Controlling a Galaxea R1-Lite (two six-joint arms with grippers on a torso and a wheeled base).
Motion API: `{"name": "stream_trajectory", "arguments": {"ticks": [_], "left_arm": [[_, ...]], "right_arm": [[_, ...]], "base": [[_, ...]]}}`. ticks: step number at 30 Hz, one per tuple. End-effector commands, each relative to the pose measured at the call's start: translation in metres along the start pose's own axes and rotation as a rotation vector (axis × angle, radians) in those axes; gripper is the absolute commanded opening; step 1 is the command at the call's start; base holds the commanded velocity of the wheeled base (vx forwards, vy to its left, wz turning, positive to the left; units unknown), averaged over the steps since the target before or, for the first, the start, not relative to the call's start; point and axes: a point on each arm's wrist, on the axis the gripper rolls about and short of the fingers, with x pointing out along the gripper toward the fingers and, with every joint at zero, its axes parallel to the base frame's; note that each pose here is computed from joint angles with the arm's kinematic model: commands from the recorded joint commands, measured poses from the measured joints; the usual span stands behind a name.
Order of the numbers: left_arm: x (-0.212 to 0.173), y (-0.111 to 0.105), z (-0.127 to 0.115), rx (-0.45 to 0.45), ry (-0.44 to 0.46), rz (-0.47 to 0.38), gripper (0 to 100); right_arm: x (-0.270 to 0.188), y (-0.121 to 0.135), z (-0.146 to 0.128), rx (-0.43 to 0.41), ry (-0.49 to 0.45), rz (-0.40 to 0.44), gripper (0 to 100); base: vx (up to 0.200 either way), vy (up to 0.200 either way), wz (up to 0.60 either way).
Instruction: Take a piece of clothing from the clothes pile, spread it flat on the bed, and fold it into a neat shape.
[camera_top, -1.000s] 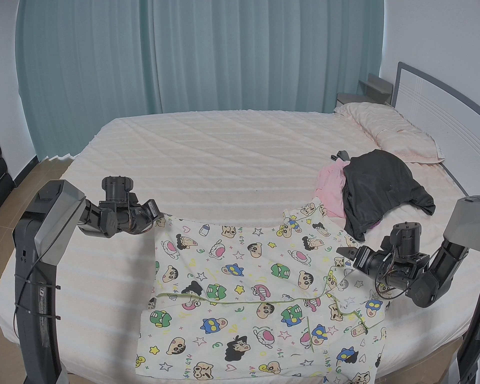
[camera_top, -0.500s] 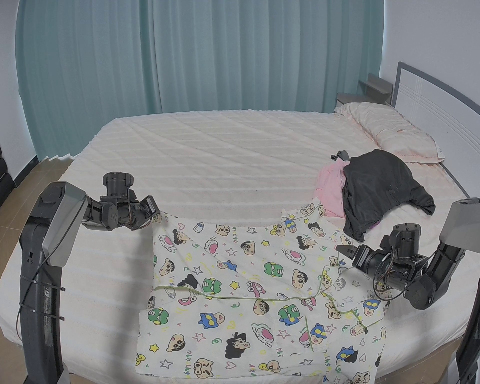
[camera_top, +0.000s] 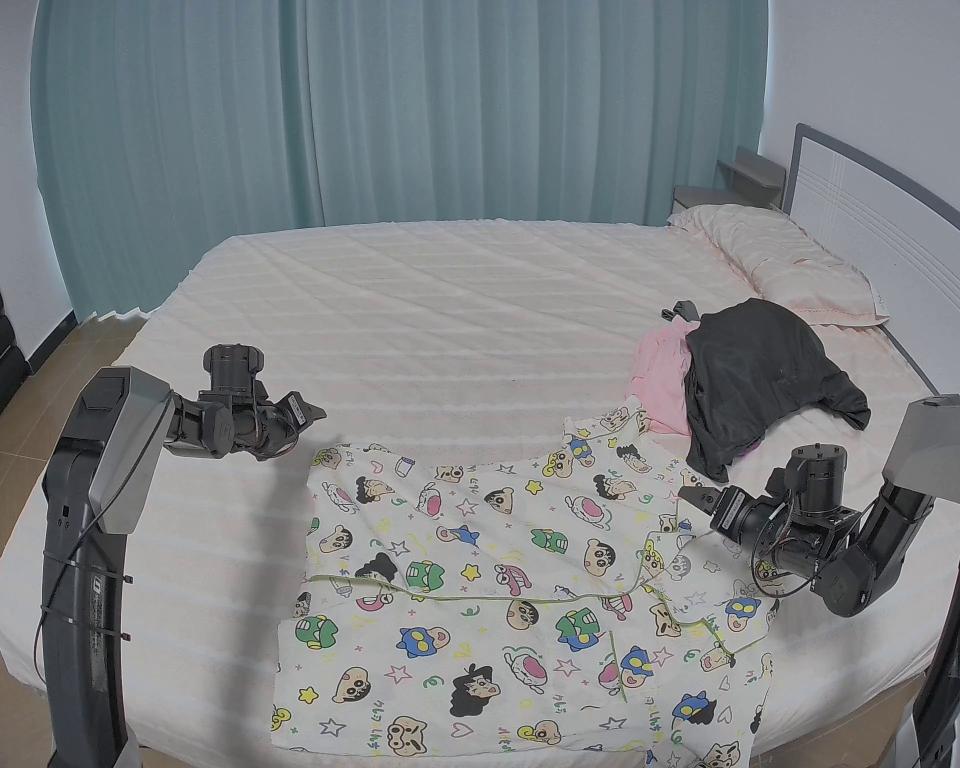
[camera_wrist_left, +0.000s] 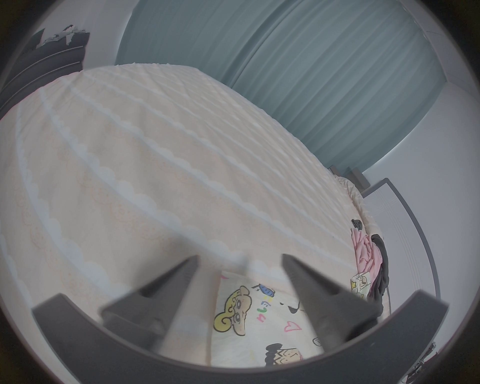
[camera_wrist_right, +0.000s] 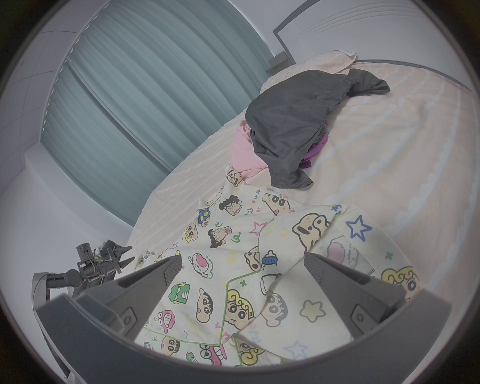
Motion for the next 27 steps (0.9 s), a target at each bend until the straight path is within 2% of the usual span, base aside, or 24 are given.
{"name": "stream_trajectory", "arguments": {"ticks": [1,7,8,12,18,24,27], "left_arm": [[-0.001,0.004,0.002,-0.009,0.005,0.011,100],[-0.010,0.009,0.006,-0.029,0.020,0.037,100],[-0.027,0.009,0.007,-0.055,0.055,0.051,100],[-0.056,0.008,-0.001,-0.070,0.115,0.030,100],[-0.109,0.007,-0.036,-0.120,0.220,0.067,100],[-0.145,-0.007,-0.064,-0.228,0.190,0.021,100],[-0.161,-0.025,-0.087,-0.262,0.195,-0.007,100]], "right_arm": [[-0.004,0.000,0.005,0.005,-0.014,0.002,100],[-0.012,-0.002,0.011,0.009,-0.032,-0.002,100],[-0.017,-0.005,0.010,0.012,-0.029,-0.011,100],[-0.022,-0.007,0.009,0.021,-0.025,-0.018,100],[-0.037,-0.006,0.008,0.061,-0.029,-0.018,100],[-0.054,-0.007,0.002,0.098,-0.023,-0.040,100],[-0.064,-0.009,-0.002,0.136,-0.026,-0.063,100]], "base": [[0.000,0.000,0.00],[0.000,0.000,0.00],[0.000,0.000,0.00],[0.000,0.000,0.00],[0.000,0.000,0.00],[0.000,0.000,0.00],[0.000,0.000,0.00]]}}
